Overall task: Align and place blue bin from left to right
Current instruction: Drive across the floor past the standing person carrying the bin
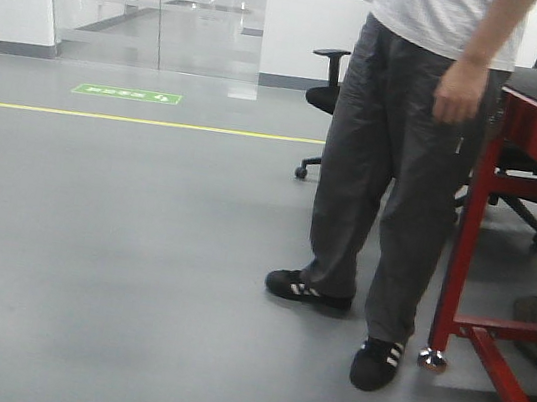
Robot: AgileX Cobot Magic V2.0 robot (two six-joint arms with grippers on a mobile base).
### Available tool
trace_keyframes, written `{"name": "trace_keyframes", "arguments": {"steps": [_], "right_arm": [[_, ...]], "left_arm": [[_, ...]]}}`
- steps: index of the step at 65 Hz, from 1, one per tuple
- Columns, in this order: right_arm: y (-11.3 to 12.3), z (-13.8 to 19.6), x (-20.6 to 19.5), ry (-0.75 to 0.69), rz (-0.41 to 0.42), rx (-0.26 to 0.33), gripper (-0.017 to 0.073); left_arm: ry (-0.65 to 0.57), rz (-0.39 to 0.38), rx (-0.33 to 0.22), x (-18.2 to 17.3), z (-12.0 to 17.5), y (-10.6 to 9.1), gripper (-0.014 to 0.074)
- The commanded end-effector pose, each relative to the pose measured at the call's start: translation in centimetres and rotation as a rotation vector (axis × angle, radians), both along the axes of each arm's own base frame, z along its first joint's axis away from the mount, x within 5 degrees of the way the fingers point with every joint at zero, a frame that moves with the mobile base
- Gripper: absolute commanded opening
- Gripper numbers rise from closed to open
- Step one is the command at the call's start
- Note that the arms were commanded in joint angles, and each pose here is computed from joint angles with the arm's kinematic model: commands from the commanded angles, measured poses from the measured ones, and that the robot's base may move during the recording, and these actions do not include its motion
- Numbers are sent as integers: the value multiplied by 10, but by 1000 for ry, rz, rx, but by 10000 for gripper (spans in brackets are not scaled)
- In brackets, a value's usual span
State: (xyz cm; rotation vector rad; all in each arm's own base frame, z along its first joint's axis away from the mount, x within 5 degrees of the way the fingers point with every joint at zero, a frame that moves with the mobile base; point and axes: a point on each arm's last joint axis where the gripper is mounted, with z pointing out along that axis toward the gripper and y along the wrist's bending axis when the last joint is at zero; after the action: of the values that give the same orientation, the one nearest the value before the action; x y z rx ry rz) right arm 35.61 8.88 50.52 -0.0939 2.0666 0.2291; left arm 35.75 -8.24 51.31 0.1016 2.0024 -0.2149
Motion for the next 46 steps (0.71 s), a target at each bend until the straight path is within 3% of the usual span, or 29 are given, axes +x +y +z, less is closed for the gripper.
{"name": "trace_keyframes", "arguments": {"steps": [1, 46], "right_arm": [[1, 22, -7, -143, 21, 36, -61], [1, 22, -7, -143, 21, 36, -61]], "left_arm": [[-121, -22, -39, -9, 20, -2, -111], [-115, -22, -38, -6, 18, -2, -111]]}}
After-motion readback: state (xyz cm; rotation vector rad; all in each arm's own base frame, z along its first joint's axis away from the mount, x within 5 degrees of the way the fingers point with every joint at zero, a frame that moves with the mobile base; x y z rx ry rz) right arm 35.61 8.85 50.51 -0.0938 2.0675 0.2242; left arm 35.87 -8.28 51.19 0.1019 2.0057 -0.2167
